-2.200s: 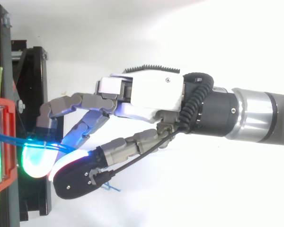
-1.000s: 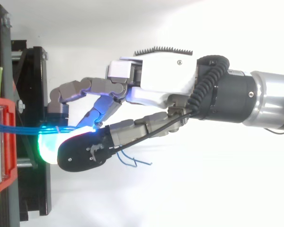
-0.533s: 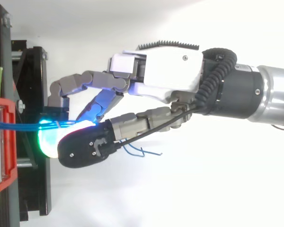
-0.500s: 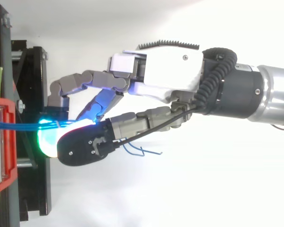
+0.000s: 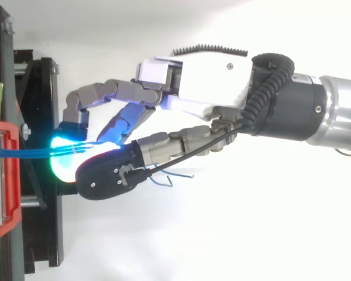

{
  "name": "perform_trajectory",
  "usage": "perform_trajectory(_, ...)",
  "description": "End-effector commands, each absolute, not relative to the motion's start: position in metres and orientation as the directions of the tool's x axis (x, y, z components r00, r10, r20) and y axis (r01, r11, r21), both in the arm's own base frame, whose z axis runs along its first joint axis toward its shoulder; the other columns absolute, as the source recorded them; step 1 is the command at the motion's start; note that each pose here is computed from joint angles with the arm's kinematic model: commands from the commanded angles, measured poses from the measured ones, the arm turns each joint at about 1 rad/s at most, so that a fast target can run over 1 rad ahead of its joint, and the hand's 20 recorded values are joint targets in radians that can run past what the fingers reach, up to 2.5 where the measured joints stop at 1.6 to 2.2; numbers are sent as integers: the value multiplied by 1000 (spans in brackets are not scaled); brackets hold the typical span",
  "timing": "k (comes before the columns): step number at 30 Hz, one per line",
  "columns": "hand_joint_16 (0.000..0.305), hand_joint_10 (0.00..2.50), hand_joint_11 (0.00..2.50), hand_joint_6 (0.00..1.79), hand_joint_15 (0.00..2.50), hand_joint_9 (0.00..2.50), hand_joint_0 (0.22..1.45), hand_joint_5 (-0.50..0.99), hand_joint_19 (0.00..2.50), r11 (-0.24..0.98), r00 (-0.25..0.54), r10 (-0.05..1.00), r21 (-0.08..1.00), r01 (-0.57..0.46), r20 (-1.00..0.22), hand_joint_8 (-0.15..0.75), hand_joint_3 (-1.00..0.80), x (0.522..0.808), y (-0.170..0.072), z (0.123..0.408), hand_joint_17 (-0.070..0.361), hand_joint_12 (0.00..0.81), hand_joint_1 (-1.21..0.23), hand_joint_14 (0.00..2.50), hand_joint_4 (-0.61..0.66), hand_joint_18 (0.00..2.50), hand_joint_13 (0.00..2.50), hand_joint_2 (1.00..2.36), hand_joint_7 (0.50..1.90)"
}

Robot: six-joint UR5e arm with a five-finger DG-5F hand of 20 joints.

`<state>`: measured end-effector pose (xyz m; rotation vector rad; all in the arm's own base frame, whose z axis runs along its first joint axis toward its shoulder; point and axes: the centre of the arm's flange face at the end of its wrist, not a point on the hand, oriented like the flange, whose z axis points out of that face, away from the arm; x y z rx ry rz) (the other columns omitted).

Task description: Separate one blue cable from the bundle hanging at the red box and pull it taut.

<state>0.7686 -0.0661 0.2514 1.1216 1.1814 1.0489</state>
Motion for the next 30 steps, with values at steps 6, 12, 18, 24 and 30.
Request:
perform_trajectory(6,27,12,402,504,385,1036,680,-103,305,154,109,983,988,-21,-151,331,-265,768,-70,250,60,311,-512,14,233,765,961,1019,1101)
perform_trajectory(12,27,12,399,504,383,1040,687,-103,297,143,115,984,989,-24,-139,331,-249,768,-73,250,60,310,-521,16,241,768,964,1021,1103)
perform_trajectory(18,26,14,409,504,403,1049,700,-103,291,125,120,985,992,-23,-122,327,-235,767,-75,250,59,309,-571,15,243,772,990,1022,1110)
perform_trajectory(24,26,13,442,503,427,1053,675,-104,289,118,115,987,992,-32,-114,330,-302,769,-71,251,59,312,-658,16,226,777,1004,1016,1172)
perform_trajectory(30,26,18,576,503,501,1098,651,-105,301,98,111,989,995,-37,-93,332,-387,769,-66,251,59,324,-674,19,222,778,1049,1010,1180)
